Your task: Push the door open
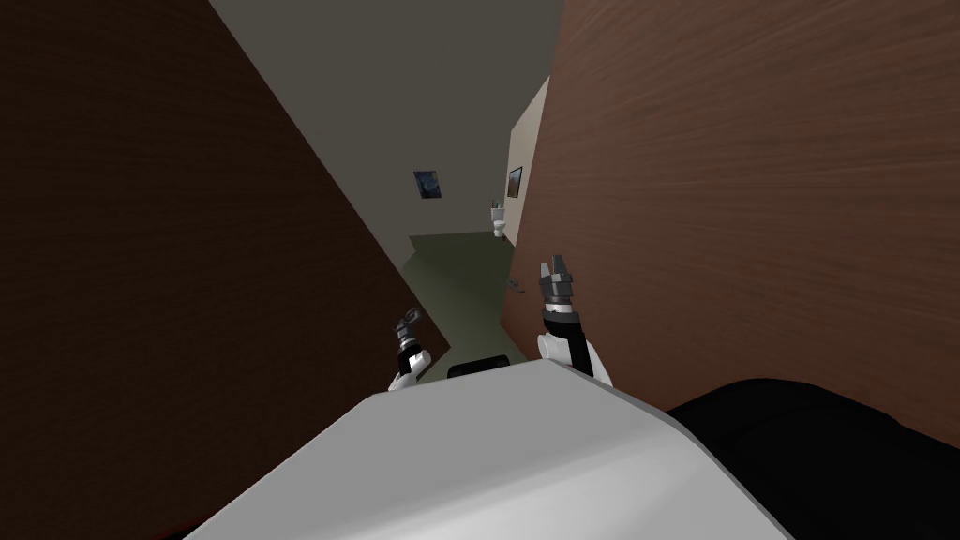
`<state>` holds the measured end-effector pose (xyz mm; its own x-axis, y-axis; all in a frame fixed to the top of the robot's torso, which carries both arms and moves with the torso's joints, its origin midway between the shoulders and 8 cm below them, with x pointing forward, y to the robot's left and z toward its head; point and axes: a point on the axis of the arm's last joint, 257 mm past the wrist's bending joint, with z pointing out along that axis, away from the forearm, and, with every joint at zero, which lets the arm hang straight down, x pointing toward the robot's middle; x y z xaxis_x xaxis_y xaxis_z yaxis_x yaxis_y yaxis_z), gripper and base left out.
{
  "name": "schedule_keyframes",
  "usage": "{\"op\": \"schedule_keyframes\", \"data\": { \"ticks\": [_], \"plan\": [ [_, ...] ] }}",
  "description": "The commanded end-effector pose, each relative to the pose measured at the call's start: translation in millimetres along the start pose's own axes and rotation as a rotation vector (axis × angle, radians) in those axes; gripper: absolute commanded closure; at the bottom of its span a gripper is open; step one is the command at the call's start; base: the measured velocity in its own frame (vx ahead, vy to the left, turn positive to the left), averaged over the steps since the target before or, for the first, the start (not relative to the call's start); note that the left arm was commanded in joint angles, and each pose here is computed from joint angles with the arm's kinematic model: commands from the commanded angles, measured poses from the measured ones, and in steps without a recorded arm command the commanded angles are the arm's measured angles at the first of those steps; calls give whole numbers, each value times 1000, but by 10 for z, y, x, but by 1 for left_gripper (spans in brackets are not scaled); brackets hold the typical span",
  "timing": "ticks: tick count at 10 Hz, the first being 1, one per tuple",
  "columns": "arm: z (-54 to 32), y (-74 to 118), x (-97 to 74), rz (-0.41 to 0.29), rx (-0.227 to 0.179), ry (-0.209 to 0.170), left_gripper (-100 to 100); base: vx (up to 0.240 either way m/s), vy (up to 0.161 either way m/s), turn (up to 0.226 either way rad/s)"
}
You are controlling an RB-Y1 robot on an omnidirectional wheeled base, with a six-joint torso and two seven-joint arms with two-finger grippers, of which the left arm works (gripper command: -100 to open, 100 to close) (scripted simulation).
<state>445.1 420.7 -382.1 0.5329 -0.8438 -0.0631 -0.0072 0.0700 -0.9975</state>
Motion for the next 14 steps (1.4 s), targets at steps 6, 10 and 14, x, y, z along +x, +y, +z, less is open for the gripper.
{"op": "schedule_keyframes", "data": {
  "ticks": [6,10,14],
  "plan": [
    [60,-116,-469,14,32,-100,100,104,37,-2],
    [50,-113,-551,12,31,-127,100,6,3,-2],
    [-10,-81,-755,0,21,-205,100,127,37,-5]
  ]
}}
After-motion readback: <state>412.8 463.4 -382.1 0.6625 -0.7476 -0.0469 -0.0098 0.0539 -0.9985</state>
